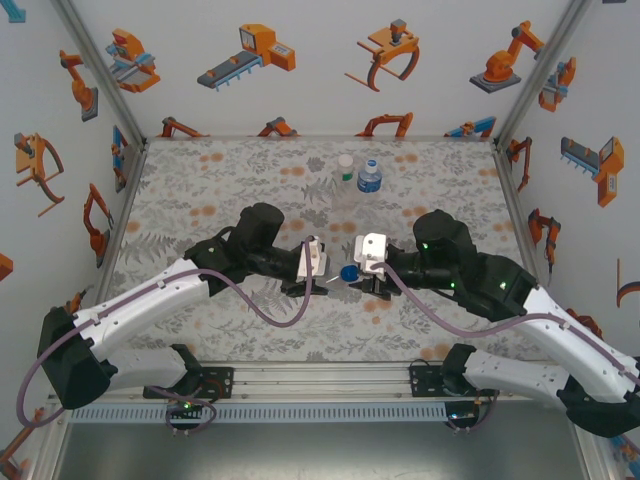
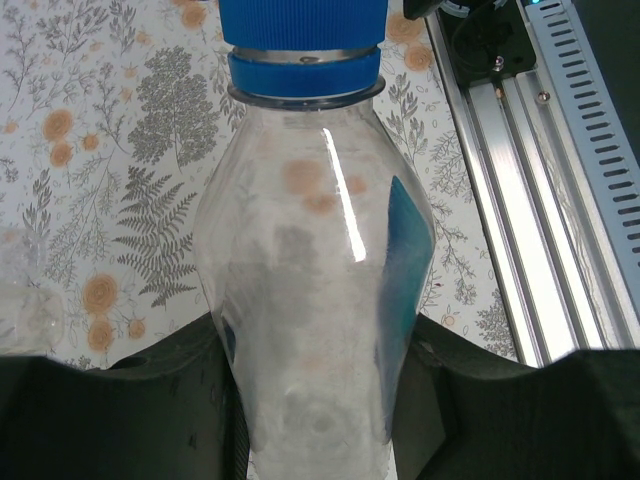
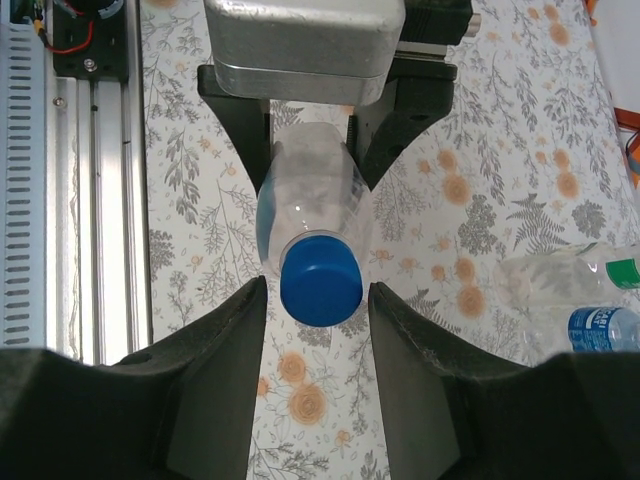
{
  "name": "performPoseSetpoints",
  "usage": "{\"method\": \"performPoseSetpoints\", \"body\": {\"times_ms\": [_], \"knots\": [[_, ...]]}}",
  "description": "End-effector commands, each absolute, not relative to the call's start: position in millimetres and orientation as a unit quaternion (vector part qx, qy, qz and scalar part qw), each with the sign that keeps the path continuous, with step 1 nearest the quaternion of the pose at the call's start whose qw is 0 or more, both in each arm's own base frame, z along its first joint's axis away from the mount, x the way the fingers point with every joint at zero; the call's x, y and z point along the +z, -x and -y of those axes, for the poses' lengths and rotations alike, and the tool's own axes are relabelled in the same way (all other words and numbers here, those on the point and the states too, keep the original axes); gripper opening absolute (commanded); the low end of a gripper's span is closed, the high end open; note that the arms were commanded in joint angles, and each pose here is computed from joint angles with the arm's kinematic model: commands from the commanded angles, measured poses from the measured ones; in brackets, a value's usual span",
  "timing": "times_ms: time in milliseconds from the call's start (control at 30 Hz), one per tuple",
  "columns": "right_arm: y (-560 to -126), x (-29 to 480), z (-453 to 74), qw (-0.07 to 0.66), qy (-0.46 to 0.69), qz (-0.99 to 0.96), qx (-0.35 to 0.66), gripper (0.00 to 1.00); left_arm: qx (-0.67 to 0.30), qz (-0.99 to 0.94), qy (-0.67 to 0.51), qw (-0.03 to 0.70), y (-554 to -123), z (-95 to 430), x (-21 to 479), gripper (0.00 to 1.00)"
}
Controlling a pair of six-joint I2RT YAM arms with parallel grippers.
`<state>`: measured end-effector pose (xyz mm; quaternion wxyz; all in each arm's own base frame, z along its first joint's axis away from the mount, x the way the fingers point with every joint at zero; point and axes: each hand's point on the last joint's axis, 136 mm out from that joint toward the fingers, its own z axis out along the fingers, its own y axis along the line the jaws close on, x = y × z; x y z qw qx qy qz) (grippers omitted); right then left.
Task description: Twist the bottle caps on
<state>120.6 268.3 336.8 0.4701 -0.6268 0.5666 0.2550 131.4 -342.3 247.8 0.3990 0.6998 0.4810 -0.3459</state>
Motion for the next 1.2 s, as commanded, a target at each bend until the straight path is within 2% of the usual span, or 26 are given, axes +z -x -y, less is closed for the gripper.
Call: {"method": "performPoseSetpoints", "body": {"times_ms": [0,333,500,633,833,900,1000,1133,1167], "knots": [[-127.4,340.1,-269.0,0.486,0.618,-0.567,0.246,0.43,-0.355,-0.451,-0.704,0.418,-123.3,342.1,268.9,0.00],[-134.1,337.7,-267.5,0.485,0.598,-0.591,0.243,0.34,-0.354,-0.449,-0.704,0.420,-124.5,343.0,271.0,0.00],[-155.4,343.3,-265.8,0.488,0.487,-0.672,0.269,0.16,-0.348,-0.457,-0.701,0.424,-130.5,346.4,269.1,0.00],[-178.7,343.4,-258.4,0.465,0.304,-0.766,0.323,0.00,-0.320,-0.480,-0.687,0.442,-147.0,349.6,266.1,0.00],[-211.7,326.7,-231.7,0.388,-0.044,-0.842,0.371,0.00,-0.279,-0.506,-0.666,0.472,-172.3,354.1,263.3,0.00],[-216.0,319.6,-225.3,0.366,-0.121,-0.841,0.379,0.00,-0.274,-0.508,-0.664,0.475,-175.9,355.8,262.8,0.00],[-220.5,324.5,-228.3,0.359,-0.159,-0.827,0.402,0.00,-0.273,-0.508,-0.665,0.475,-176.8,357.0,263.1,0.00],[-223.1,336.3,-231.2,0.372,-0.143,-0.825,0.401,0.00,-0.274,-0.508,-0.666,0.473,-175.2,355.0,262.9,0.00],[-223.2,339.9,-230.4,0.380,-0.133,-0.823,0.400,0.03,-0.273,-0.509,-0.666,0.472,-174.9,354.3,262.1,0.00]]}}
